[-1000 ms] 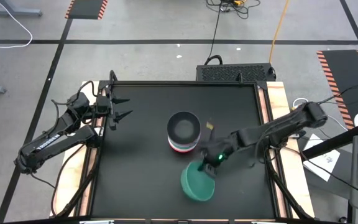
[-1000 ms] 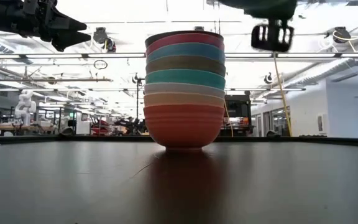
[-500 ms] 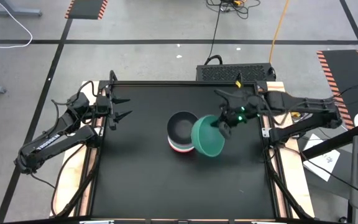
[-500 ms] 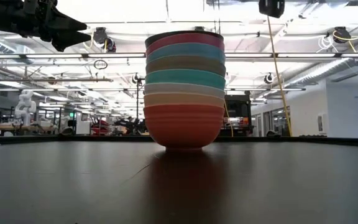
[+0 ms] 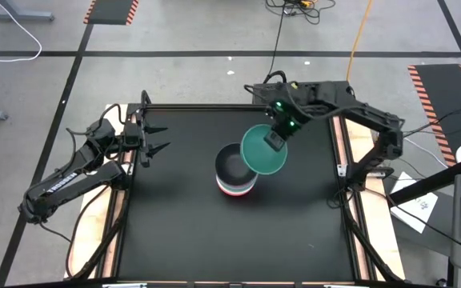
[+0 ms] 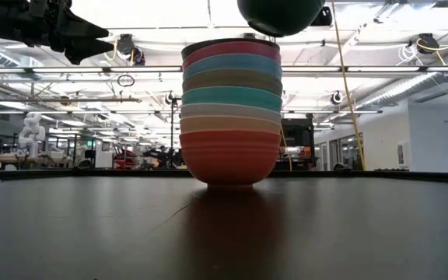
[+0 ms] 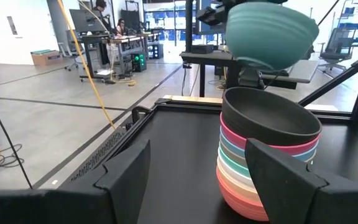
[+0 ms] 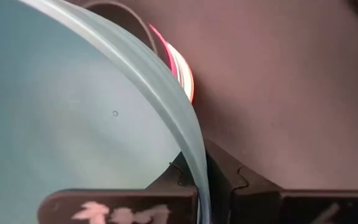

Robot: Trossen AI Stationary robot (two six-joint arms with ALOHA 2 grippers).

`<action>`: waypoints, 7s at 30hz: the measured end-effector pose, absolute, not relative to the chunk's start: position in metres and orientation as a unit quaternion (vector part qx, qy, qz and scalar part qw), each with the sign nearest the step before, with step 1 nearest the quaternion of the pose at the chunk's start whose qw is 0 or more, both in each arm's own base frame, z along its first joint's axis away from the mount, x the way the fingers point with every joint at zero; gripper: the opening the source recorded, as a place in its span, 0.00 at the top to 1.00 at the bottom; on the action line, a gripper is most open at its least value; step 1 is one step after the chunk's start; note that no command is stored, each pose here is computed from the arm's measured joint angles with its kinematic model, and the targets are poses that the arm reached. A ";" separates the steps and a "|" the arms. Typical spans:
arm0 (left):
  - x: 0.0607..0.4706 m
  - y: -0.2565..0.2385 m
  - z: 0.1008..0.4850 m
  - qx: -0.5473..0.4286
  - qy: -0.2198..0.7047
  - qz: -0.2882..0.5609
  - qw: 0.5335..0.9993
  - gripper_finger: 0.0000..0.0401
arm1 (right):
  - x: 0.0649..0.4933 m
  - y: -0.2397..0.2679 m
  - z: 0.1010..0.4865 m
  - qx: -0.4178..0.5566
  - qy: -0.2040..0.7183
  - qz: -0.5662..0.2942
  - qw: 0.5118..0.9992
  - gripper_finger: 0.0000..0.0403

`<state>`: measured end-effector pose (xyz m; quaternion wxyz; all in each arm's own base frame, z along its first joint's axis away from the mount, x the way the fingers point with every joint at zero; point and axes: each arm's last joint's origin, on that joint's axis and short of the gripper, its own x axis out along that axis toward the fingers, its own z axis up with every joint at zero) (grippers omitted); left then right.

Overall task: Nest bowls inside each other
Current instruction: Stack the dark green bowl on the black bowl, then return to Home Position

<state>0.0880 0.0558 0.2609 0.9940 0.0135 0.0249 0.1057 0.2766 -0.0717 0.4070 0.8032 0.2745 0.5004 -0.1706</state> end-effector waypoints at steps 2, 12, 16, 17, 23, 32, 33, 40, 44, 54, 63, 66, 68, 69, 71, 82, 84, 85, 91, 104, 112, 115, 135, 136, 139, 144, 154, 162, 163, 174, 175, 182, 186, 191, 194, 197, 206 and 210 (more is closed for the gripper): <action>0.088 0.056 0.261 0.013 0.025 0.106 0.994 0.34 | 0.280 -0.080 0.408 0.289 0.519 -0.163 0.788 1.00; 0.088 0.056 0.261 0.013 0.023 0.106 0.994 0.34 | 0.308 -0.101 0.422 0.305 0.517 -0.116 0.791 1.00; 0.088 0.056 0.261 0.013 0.023 0.106 0.994 0.34 | 0.317 -0.105 0.414 0.313 0.528 -0.106 0.782 1.00; 0.088 0.056 0.261 0.013 0.023 0.106 0.994 0.34 | 0.320 -0.106 0.410 0.319 0.534 -0.101 0.776 1.00; 0.088 0.056 0.261 0.012 0.024 0.106 0.994 0.34 | 0.335 -0.104 0.396 0.320 0.553 -0.085 0.765 1.00; 0.088 0.056 0.261 0.012 0.023 0.106 0.994 0.34 | 0.356 -0.094 0.379 0.295 0.569 -0.092 0.762 1.00; 0.088 0.056 0.261 0.012 0.023 0.106 0.994 0.34 | 0.359 -0.093 0.376 0.295 0.574 -0.091 0.759 1.00; 0.088 0.056 0.261 0.012 0.023 0.106 0.994 0.34 | 0.363 -0.091 0.367 0.303 0.595 -0.097 0.738 1.00; 0.088 0.056 0.261 0.012 0.023 0.106 0.994 0.34 | 0.368 -0.090 0.361 0.300 0.601 -0.100 0.734 1.00; 0.088 0.055 0.261 0.009 0.023 0.097 0.995 0.34 | 0.386 -0.087 0.337 0.299 0.624 -0.090 0.716 1.00; 0.089 0.054 0.261 0.007 0.023 0.087 0.996 0.34 | 0.388 -0.087 0.332 0.296 0.632 -0.090 0.710 0.99; 0.089 0.053 0.261 0.007 0.024 0.082 0.996 0.34 | 0.387 -0.087 0.334 0.292 0.632 -0.087 0.713 0.99; 0.090 0.052 0.261 0.007 0.026 0.079 0.997 0.34 | 0.387 -0.086 0.334 0.293 0.628 -0.085 0.716 0.97; 0.090 0.052 0.261 0.007 0.025 0.078 0.997 0.34 | 0.388 -0.087 0.335 0.292 0.625 -0.084 0.719 0.95; 0.090 0.052 0.261 0.007 0.026 0.076 0.997 0.34 | 0.387 -0.086 0.338 0.294 0.620 -0.085 0.722 0.91; 0.091 0.051 0.260 0.007 0.027 0.072 0.997 0.34 | 0.388 -0.088 0.347 0.321 0.582 -0.100 0.740 0.56; 0.091 0.051 0.260 0.007 0.027 0.072 0.997 0.34 | 0.388 -0.090 0.351 0.325 0.569 -0.101 0.748 0.52; 0.091 0.051 0.260 0.007 0.027 0.072 0.997 0.34 | 0.386 -0.090 0.355 0.326 0.560 -0.102 0.755 0.51; 0.091 0.051 0.260 0.006 0.028 0.073 0.997 0.34 | 0.370 -0.095 0.385 0.329 0.506 -0.103 0.791 0.48; 0.091 0.052 0.259 0.022 0.035 0.094 0.995 0.34 | 0.322 -0.089 0.432 0.105 0.468 -0.172 0.860 0.48; 0.102 0.058 0.253 0.034 0.061 0.037 0.997 0.34 | 0.314 -0.056 0.407 0.010 0.402 -0.094 0.911 0.48; 0.107 0.059 0.252 0.042 0.062 0.007 0.997 0.34 | 0.294 -0.052 0.373 0.002 0.380 -0.075 0.922 0.48; 0.120 0.055 0.251 0.216 0.088 0.075 0.970 0.34 | 0.169 -0.063 0.269 -0.003 0.219 -0.094 0.971 0.48; 0.120 0.055 0.251 0.217 0.088 0.074 0.969 0.34 | 0.164 -0.064 0.265 -0.005 0.216 -0.096 0.972 0.48; 0.121 0.054 0.251 0.217 0.087 0.072 0.970 0.34 | 0.150 -0.069 0.251 0.004 0.188 -0.102 0.977 0.48; 0.121 0.054 0.251 0.215 0.086 0.069 0.970 0.34 | 0.131 -0.070 0.236 0.010 0.145 -0.085 0.986 0.48; 0.120 0.054 0.256 0.210 0.063 0.075 0.973 0.34 | 0.108 -0.065 0.200 0.037 0.098 -0.105 0.989 0.48; 0.120 0.054 0.257 0.189 0.057 0.076 0.977 0.34 | 0.101 -0.063 0.161 0.065 0.076 -0.135 0.986 0.48; 0.120 0.054 0.257 0.189 0.057 0.076 0.977 0.34 | 0.101 -0.063 0.159 0.058 0.060 -0.139 0.987 0.48; 0.121 0.052 0.258 0.190 0.051 0.068 0.978 0.34 | 0.103 -0.062 0.177 -0.013 -0.029 -0.041 0.999 0.48; 0.121 0.052 0.258 0.190 0.049 0.063 0.978 0.34 | 0.104 -0.063 0.176 -0.013 -0.028 -0.040 0.999 0.48; 0.122 0.049 0.258 0.189 0.046 0.048 0.980 0.34 | 0.113 -0.070 0.165 0.019 0.010 -0.040 0.999 0.48; 0.122 0.048 0.258 0.188 0.046 0.045 0.980 0.34 | 0.122 -0.069 0.149 0.076 0.065 -0.014 0.995 0.48; 0.122 0.048 0.257 0.187 0.049 0.045 0.980 0.34 | 0.141 -0.048 0.152 0.047 0.038 0.067 0.996 0.48; 0.122 0.048 0.257 0.186 0.051 0.045 0.980 0.34 | 0.150 -0.032 0.158 0.018 -0.005 0.097 0.995 0.48; 0.122 0.048 0.256 0.185 0.055 0.044 0.980 0.34 | 0.155 -0.027 0.153 0.011 0.014 0.078 0.997 0.48; 0.122 0.048 0.254 0.178 0.066 0.042 0.981 0.34 | 0.168 -0.031 0.172 0.003 0.042 0.096 0.994 0.48; 0.122 0.047 0.250 0.176 0.083 0.024 0.981 0.34 | 0.172 -0.030 0.187 -0.003 0.090 0.108 0.990 0.48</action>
